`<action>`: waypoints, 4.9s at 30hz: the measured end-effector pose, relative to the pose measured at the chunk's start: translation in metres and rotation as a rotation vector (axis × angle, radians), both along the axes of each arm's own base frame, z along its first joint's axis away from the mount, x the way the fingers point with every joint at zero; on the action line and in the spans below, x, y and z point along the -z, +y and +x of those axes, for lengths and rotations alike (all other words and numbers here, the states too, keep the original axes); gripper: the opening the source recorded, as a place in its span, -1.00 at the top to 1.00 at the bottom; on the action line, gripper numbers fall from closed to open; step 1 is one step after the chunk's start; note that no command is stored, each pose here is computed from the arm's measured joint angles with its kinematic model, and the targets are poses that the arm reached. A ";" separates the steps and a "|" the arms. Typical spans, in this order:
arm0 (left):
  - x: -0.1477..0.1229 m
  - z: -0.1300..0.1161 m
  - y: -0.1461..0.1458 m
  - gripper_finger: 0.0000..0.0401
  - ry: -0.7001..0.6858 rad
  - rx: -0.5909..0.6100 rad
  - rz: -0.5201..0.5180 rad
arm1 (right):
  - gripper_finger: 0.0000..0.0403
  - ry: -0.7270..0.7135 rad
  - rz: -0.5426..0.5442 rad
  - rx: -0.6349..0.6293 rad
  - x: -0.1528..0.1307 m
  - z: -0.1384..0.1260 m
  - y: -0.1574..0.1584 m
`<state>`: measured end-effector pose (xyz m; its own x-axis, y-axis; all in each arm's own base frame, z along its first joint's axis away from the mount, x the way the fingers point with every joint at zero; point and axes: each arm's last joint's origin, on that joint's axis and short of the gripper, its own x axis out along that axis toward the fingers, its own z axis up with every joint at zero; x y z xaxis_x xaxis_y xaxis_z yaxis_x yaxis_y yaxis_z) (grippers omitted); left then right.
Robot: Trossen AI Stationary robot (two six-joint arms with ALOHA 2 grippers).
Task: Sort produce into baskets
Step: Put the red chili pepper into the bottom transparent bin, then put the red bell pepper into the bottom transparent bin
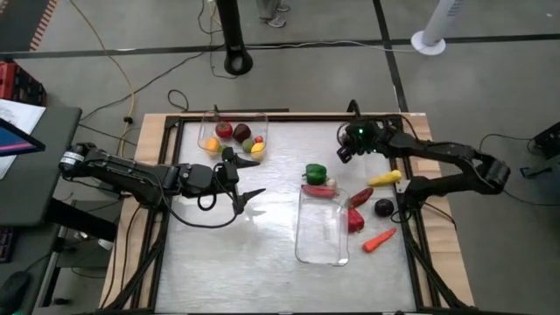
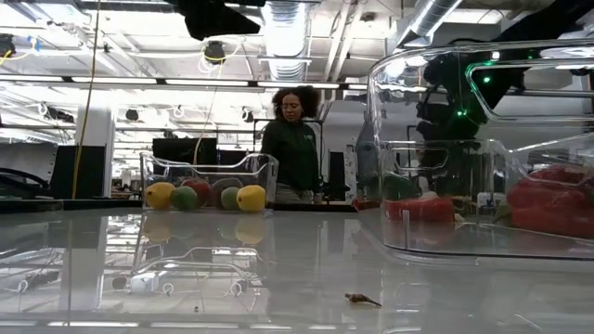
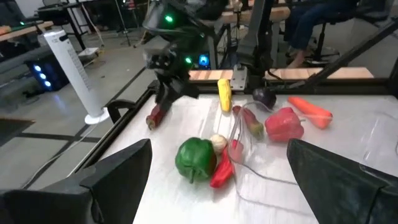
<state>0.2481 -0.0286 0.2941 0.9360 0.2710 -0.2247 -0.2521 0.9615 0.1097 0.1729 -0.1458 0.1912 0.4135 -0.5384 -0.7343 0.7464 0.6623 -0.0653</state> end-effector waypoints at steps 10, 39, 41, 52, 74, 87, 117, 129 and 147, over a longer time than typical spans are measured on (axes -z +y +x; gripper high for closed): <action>0.007 -0.002 0.000 -0.80 0.075 0.005 0.002 | -0.51 0.298 0.176 0.073 0.009 0.012 -0.059; 0.012 -0.004 0.001 -0.80 0.156 0.023 0.099 | 0.21 0.663 0.311 -0.047 0.042 0.034 -0.080; 0.012 -0.004 0.001 -0.80 0.150 0.023 0.098 | 0.27 0.673 0.327 -0.059 0.034 0.037 -0.075; 0.012 -0.004 0.001 -0.80 0.138 0.009 0.054 | 0.13 0.365 0.231 -0.196 -0.065 0.061 0.006; 0.011 -0.004 -0.003 -0.80 0.085 -0.017 -0.108 | -0.39 0.159 0.084 -0.564 -0.087 0.086 0.219; 0.017 -0.009 -0.025 -0.80 0.106 0.049 -0.046 | -0.45 0.507 0.143 -0.301 -0.105 0.033 0.181; 0.029 -0.014 -0.032 -0.80 0.165 0.107 -0.095 | -0.94 0.403 0.302 -0.398 -0.038 0.008 0.244; 0.032 -0.015 -0.031 -0.80 0.196 0.098 -0.097 | -0.91 0.437 0.255 -0.401 0.003 0.018 0.252; 0.032 -0.015 -0.031 -0.80 0.196 0.098 -0.099 | -0.42 0.446 0.259 -0.429 0.022 0.012 0.248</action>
